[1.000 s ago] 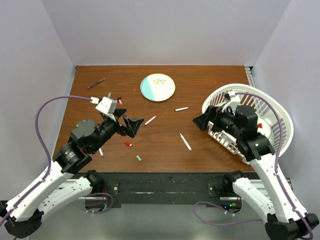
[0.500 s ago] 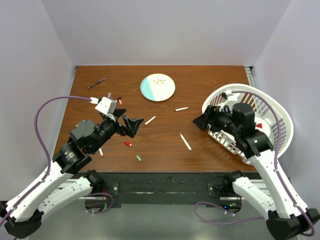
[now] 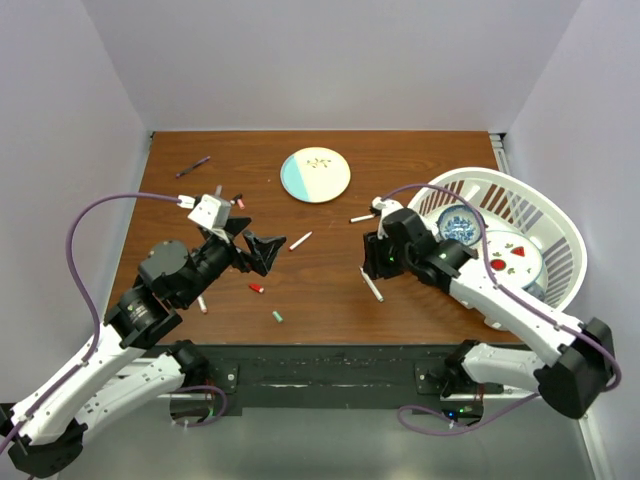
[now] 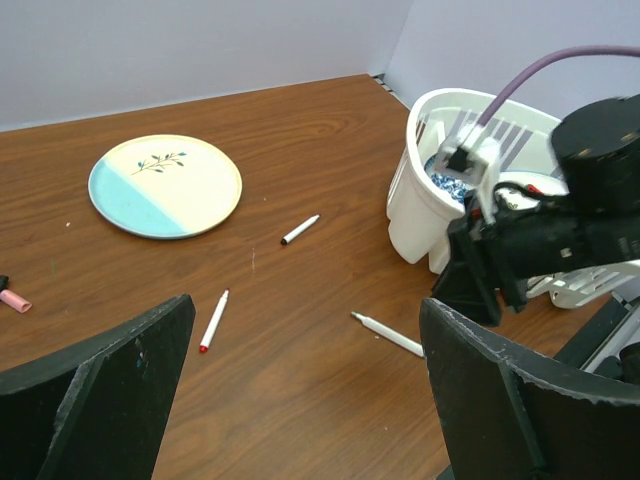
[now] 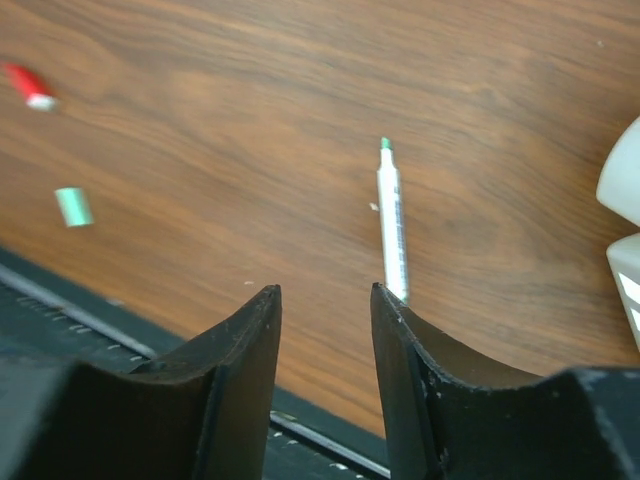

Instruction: Insert the pens into the pen caps

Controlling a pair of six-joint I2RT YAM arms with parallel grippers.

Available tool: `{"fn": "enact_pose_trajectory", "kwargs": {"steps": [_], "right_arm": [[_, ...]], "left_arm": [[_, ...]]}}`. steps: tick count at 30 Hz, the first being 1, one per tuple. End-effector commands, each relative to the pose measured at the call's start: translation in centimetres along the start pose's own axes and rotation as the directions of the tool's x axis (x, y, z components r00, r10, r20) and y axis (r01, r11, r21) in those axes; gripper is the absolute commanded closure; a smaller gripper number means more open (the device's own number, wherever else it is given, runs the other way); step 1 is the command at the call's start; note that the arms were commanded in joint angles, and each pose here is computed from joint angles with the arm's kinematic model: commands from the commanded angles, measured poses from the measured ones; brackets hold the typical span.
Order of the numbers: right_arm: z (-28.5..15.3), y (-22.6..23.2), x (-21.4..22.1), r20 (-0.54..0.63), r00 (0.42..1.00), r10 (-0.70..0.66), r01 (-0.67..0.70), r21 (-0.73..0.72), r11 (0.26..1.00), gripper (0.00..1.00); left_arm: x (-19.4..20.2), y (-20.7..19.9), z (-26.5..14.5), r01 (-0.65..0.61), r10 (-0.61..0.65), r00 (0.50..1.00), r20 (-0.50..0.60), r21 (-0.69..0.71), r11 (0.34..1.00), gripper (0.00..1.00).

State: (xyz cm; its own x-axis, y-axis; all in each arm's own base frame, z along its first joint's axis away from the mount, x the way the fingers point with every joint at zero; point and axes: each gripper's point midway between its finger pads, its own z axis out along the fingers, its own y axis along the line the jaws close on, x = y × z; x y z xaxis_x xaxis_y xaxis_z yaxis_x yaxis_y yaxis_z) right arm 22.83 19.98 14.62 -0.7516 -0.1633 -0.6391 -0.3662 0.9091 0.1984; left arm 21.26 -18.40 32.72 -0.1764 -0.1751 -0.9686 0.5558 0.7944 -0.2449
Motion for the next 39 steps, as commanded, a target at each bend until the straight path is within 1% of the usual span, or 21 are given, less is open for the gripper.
{"fn": "enact_pose_trajectory", "kwargs": {"steps": [1, 5, 13, 21, 25, 26, 28, 29, 30, 31, 32, 33, 34, 35, 36, 37, 38, 39], "right_arm": [[1.8, -1.3, 0.9, -0.047, 0.994, -0.096, 0.102, 0.137, 0.985, 0.56], [3.7, -1.9, 2.2, -0.126, 0.983, -0.136, 0.159, 0.193, 0.968, 0.58], [7.2, -2.5, 4.6, -0.237, 0.959, -0.155, 0.209, 0.226, 0.951, 0.60], [9.8, -2.3, 6.8, -0.306, 0.940, -0.150, 0.218, 0.200, 0.955, 0.61], [10.4, -2.6, 7.9, -0.338, 0.928, -0.159, 0.233, 0.191, 0.954, 0.68], [10.5, -2.5, 8.1, -0.342, 0.926, -0.157, 0.230, 0.186, 0.955, 0.75], [10.6, -2.2, 8.5, -0.346, 0.925, -0.158, 0.223, 0.158, 0.962, 0.85], [10.6, -1.9, 8.4, -0.339, 0.927, -0.160, 0.220, 0.146, 0.965, 0.97], [10.6, -1.9, 8.3, -0.333, 0.929, -0.161, 0.219, 0.146, 0.965, 1.00], [10.5, -1.7, 8.2, -0.329, 0.931, -0.159, 0.215, 0.141, 0.966, 1.00], [10.3, -1.4, 7.6, -0.306, 0.939, -0.158, 0.205, 0.130, 0.970, 1.00], [10.1, -1.1, 7.2, -0.289, 0.945, -0.154, 0.197, 0.123, 0.973, 1.00], [9.8, -0.8, 6.8, -0.272, 0.951, -0.145, 0.183, 0.118, 0.976, 1.00], [9.2, -0.2, 5.6, -0.223, 0.965, -0.140, 0.166, 0.104, 0.981, 1.00], [8.9, 0.0, 5.2, -0.201, 0.971, -0.133, 0.154, 0.095, 0.983, 1.00], [8.6, 0.6, 4.7, -0.176, 0.978, -0.111, 0.126, 0.074, 0.989, 1.00], [8.4, 1.6, 3.6, -0.125, 0.987, -0.098, 0.103, 0.039, 0.994, 1.00], [7.6, 2.4, 2.9, -0.084, 0.993, -0.084, 0.083, -0.010, 0.997, 1.00]], "left_arm": [[-0.8, 0.0, 0.0, -0.001, 0.001, 0.999, 0.035, -0.006, 1.000, 0.00], [-1.0, 0.0, 0.1, -0.002, 0.002, 0.999, 0.040, -0.007, 1.000, 0.00], [-1.0, 0.1, 0.0, 0.000, 0.000, 0.999, 0.043, -0.008, 1.000, 0.00], [-0.7, 0.0, 0.2, -0.001, 0.001, 0.999, 0.032, -0.003, 1.000, 0.00], [-0.7, 0.0, 0.1, -0.001, 0.001, 0.999, 0.035, -0.002, 1.000, 0.01], [-0.8, 0.1, 0.0, 0.003, -0.003, 0.999, 0.039, -0.006, 1.000, 0.01], [-0.7, 0.3, -0.1, 0.027, -0.026, 0.999, 0.039, -0.018, 0.999, 0.02], [-0.5, 0.6, -0.1, 0.042, -0.040, 0.998, 0.037, -0.038, 0.998, 0.03], [-0.1, 0.7, -0.1, 0.061, -0.060, 0.998, 0.026, -0.045, 0.997, 0.04], [0.5, 0.7, -0.1, 0.106, -0.106, 0.994, 0.014, -0.052, 0.993, 0.05], [2.0, 1.1, 0.1, 0.128, -0.130, 0.991, -0.015, -0.071, 0.989, 0.06], [3.1, 1.1, 0.2, 0.200, -0.204, 0.978, -0.034, -0.086, 0.976, 0.07], [4.3, 1.3, 0.4, 0.234, -0.240, 0.969, -0.054, -0.105, 0.967, 0.07], [6.8, 1.4, 0.6, 0.262, -0.274, 0.956, -0.104, -0.116, 0.958, 0.07], [8.3, 1.1, 1.0, 0.319, -0.334, 0.933, -0.133, -0.120, 0.940, 0.08], [8.7, 0.4, 1.5, 0.353, -0.362, 0.923, -0.131, -0.087, 0.932, 0.08], [11.3, -0.1, 1.6, 0.373, -0.379, 0.905, -0.196, -0.065, 0.925, 0.10], [12.6, -0.3, 2.1, 0.390, -0.395, 0.890, -0.226, -0.067, 0.918, 0.10]]}}
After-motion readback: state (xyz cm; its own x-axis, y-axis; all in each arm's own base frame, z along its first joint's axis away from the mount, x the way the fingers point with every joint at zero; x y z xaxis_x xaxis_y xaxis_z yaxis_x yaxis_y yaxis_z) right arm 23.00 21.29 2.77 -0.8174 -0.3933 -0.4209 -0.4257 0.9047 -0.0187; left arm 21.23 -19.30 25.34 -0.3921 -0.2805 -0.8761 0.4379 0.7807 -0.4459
